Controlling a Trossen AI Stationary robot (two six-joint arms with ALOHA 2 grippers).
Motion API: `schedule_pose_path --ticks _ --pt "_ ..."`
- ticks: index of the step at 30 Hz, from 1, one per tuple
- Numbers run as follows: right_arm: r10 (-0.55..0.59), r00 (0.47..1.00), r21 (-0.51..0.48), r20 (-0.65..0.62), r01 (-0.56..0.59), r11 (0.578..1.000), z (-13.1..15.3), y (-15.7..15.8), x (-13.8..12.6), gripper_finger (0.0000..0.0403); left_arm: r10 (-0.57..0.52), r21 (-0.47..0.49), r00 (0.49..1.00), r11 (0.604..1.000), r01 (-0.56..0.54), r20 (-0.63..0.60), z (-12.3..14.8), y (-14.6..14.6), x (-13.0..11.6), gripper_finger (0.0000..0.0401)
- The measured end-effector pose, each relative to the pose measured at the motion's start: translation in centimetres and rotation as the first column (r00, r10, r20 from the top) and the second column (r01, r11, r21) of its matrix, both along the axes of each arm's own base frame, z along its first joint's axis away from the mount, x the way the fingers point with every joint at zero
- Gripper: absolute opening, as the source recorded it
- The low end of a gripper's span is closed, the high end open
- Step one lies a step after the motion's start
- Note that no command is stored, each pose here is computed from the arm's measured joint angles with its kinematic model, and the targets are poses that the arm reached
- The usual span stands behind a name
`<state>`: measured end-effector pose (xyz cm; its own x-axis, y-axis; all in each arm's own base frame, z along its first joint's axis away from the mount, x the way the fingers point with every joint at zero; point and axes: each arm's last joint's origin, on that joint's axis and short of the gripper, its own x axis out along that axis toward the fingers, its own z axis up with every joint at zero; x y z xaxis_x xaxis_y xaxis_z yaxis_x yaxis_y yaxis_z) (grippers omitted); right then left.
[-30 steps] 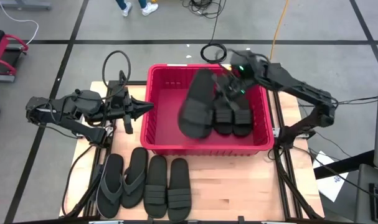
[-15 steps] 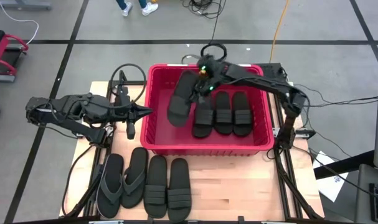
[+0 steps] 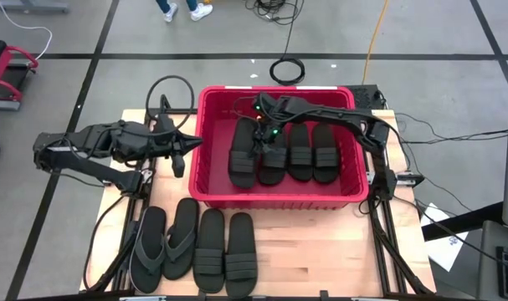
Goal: Pick and place slides into bin
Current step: Put the black slide into the red container
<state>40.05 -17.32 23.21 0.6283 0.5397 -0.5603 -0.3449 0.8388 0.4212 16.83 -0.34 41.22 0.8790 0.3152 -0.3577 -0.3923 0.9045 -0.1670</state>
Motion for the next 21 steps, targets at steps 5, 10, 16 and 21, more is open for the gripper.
schedule_pose_path --ticks 5,10,16,21 --pt "-0.013 1.000 -0.027 -0.005 0.013 1.000 -1.5 -0.4 0.7 0.0004 0.043 -0.032 0.999 0.999 -0.042 0.011 0.0 0.5 0.0 0.0021" --pt "-0.030 0.998 -0.028 -0.049 0.029 0.999 -3.1 -0.6 1.1 0.0004 0.056 -0.044 0.998 0.997 -0.056 0.004 -0.1 0.8 0.0 0.0021" --pt "-0.043 0.995 -0.030 -0.095 0.040 0.999 -4.1 -0.7 1.1 0.0004 0.056 -0.043 0.998 0.997 -0.056 -0.018 -0.3 0.9 -0.1 0.0021" --pt "-0.056 0.992 -0.065 -0.113 0.049 0.997 -4.6 -0.9 1.1 0.0004 0.051 -0.031 0.998 0.998 -0.052 -0.041 -0.4 0.9 -0.2 0.0021"
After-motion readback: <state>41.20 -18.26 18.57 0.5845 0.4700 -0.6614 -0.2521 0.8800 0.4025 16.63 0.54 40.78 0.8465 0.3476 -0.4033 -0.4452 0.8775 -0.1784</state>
